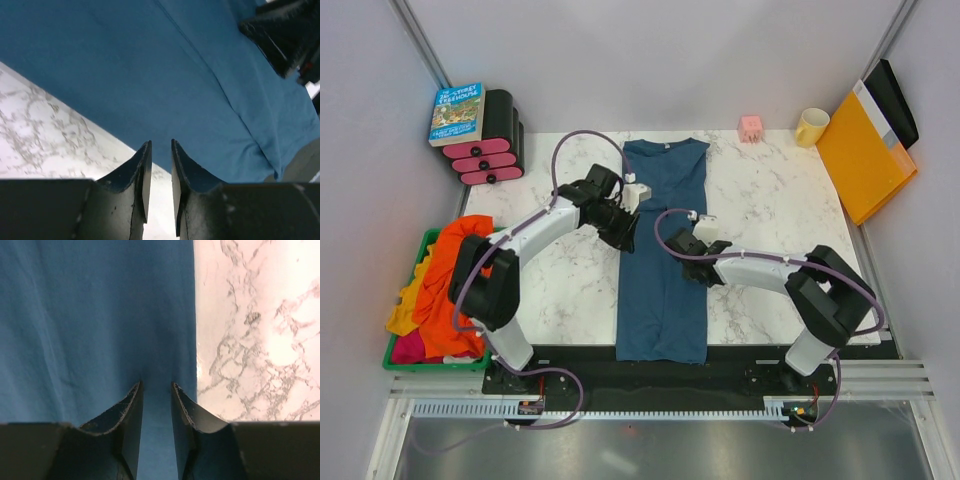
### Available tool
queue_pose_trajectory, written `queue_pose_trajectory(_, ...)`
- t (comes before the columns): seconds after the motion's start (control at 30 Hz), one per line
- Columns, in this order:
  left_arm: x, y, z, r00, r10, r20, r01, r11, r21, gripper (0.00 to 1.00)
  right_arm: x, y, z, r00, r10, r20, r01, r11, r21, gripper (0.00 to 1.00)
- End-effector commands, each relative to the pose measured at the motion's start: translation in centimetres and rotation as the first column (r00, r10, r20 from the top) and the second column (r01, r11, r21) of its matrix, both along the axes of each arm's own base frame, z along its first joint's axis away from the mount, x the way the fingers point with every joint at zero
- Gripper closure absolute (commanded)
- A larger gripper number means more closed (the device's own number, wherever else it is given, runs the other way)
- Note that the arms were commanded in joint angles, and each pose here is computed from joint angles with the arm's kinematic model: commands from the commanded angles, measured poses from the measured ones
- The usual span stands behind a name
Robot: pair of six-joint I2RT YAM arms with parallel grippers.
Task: Fold and stack the t-shirts
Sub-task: Grab the bottom of the folded rectangular tshirt with both arms
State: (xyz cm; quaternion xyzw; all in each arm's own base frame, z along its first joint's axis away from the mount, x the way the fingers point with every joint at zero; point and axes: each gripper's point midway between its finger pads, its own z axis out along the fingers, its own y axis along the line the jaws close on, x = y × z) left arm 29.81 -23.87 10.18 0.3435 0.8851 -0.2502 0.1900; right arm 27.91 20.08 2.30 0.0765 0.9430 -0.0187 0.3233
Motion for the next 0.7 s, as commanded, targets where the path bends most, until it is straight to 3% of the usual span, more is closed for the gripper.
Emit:
queue_pose_trajectory(0.0, 3.4, -1.0, -1.1, 0.998, 0.064, 0.01, -0.064, 0.998, 0.02, 0.72, 3.6, 2.0, 2.4, 0.992, -0.046, 0.119, 0.042, 0.998, 0.04, 0.64)
queue_pose_trajectory(0.4, 5.9, -0.6, -9.9, 0.987, 0.101, -0.128, -0.073, 0.975, 0.209, 0.75, 6.7, 2.4, -3.6, 0.999, -0.042, -0.03, 0.041, 0.999, -0.008, 0.65)
queue_pose_trajectory(0.67, 9.0, -0.3, -10.4, 0.982, 0.142, -0.121, -0.115, 0.972, 0.203, 0.76, 10.2, 1.6, -4.0, 0.998, -0.042, -0.045, 0.042, 0.999, 0.001, 0.64)
